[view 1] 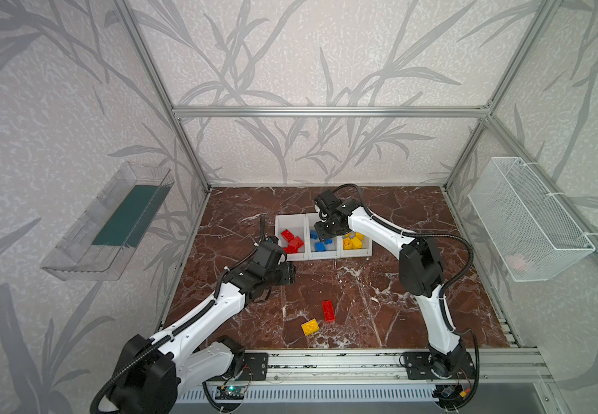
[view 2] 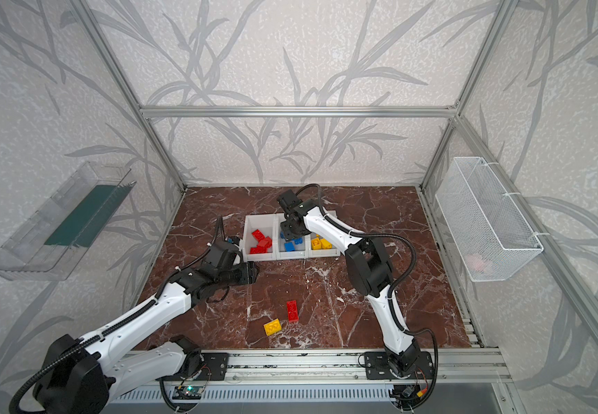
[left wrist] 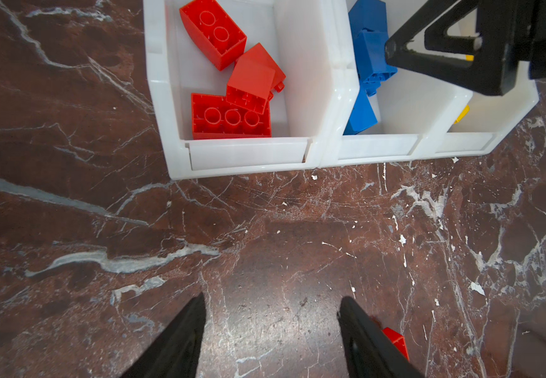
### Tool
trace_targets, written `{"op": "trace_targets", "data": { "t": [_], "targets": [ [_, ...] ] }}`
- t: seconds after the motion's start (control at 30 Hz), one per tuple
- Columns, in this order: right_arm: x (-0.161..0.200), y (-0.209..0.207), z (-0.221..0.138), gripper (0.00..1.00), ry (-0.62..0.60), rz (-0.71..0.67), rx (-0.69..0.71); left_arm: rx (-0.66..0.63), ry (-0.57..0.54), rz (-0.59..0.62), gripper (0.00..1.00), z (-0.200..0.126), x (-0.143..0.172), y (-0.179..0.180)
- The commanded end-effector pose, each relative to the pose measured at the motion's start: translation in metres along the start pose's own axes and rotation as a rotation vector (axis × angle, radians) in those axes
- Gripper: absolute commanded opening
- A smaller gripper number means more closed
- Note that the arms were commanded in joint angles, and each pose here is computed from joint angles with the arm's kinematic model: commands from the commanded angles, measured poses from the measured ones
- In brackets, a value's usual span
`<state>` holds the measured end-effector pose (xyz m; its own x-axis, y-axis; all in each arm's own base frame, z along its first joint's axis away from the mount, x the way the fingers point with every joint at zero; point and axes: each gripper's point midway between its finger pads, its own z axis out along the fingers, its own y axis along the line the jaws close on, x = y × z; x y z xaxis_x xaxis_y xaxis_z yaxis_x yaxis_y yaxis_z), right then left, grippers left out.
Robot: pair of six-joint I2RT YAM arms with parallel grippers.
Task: Sort the legos into containers by color
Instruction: Place the lego in the container, then pick up the lego from the middle-left of the table.
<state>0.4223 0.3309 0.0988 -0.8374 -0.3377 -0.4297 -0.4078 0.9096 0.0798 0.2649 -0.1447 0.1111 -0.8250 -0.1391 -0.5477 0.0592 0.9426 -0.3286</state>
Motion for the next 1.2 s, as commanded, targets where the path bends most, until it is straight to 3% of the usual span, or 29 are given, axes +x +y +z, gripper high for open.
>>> {"op": "trace_targets", "data": {
  "t": [0.0, 0.37, 0.63, 1.17],
  "targets": [
    [-0.005, 0.000, -0.033, 0.57, -0.048, 0.020, -0.020, 0.036, 0.010, -0.004, 0.68, 0.002, 0.002, -0.005],
    [0.015, -0.010, -0.071, 0.58, -0.092, 0.049, -0.021, 0.124, 0.054, 0.020, 0.68, 0.007, 0.011, -0.025],
    [0.054, -0.034, -0.093, 0.58, -0.097, 0.115, 0.010, 0.196, 0.190, 0.194, 0.71, 0.019, 0.055, -0.071],
    [0.138, -0.103, -0.125, 0.59, -0.123, 0.298, 0.111, 0.286, 0.441, 0.278, 0.71, 0.046, 0.114, -0.121]
  ]
}}
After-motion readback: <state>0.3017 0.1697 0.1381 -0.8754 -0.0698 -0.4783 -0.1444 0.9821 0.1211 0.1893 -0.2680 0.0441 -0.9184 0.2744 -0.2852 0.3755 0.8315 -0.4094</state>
